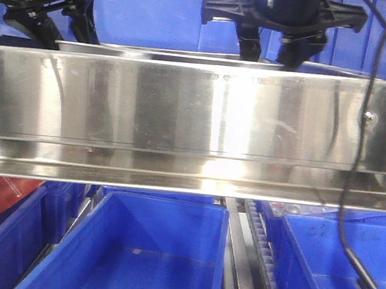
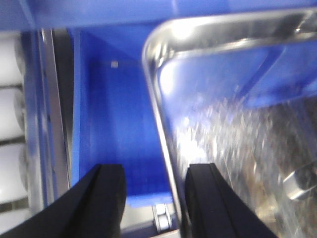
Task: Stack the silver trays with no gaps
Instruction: 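Close both grippers on the tray rims, then lift the silver tray up off the shelf with both grippers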
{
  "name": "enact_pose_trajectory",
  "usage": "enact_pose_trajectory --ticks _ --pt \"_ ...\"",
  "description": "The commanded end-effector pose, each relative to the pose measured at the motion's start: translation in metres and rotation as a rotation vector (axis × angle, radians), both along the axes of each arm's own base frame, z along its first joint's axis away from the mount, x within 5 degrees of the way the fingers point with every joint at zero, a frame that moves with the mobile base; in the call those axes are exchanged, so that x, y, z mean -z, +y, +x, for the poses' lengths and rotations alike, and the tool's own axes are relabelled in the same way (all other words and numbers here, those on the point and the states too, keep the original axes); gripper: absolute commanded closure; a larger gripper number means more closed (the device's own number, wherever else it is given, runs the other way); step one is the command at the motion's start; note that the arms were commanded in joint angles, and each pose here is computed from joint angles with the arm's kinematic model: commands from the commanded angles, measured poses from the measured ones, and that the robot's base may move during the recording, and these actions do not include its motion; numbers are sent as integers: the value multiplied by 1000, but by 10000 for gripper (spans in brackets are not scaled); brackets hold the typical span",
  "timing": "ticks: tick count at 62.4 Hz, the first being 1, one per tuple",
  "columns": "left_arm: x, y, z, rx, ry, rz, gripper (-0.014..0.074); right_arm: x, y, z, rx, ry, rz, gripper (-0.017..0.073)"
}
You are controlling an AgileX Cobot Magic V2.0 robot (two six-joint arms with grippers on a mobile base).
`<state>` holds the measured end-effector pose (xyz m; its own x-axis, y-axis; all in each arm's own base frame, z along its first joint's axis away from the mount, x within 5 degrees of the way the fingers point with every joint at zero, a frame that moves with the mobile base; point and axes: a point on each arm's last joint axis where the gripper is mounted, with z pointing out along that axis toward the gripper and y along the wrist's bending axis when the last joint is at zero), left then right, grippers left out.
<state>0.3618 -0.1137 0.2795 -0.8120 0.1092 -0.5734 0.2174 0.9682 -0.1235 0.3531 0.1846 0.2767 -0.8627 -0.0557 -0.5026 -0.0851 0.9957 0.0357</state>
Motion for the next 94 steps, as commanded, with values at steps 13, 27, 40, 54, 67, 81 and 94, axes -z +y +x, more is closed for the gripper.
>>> enact_pose_trajectory --ticks 13,27,40,54,67,81,94 --pt "-4 -4 2 0 -29 -14 370 3 -1 3 0 -1 -11 452" --pt "0 -4 3 1 -19 -11 370 4 -2 3 2 5 -15 452" --pt "11 -4 4 4 42 6 370 5 -3 1 6 21 -25 452" --pt "12 -4 3 5 57 11 635 5 -3 0 11 35 -34 512" --pt "7 -5 2 8 74 10 591 5 -4 0 12 41 -43 639" --pt "-25 -5 -1 18 31 1 602 -12 -9 -7 11 5 -47 639" --pt "-65 1 -21 20 -79 -28 602 -50 -17 -23 -4 -102 -38 639"
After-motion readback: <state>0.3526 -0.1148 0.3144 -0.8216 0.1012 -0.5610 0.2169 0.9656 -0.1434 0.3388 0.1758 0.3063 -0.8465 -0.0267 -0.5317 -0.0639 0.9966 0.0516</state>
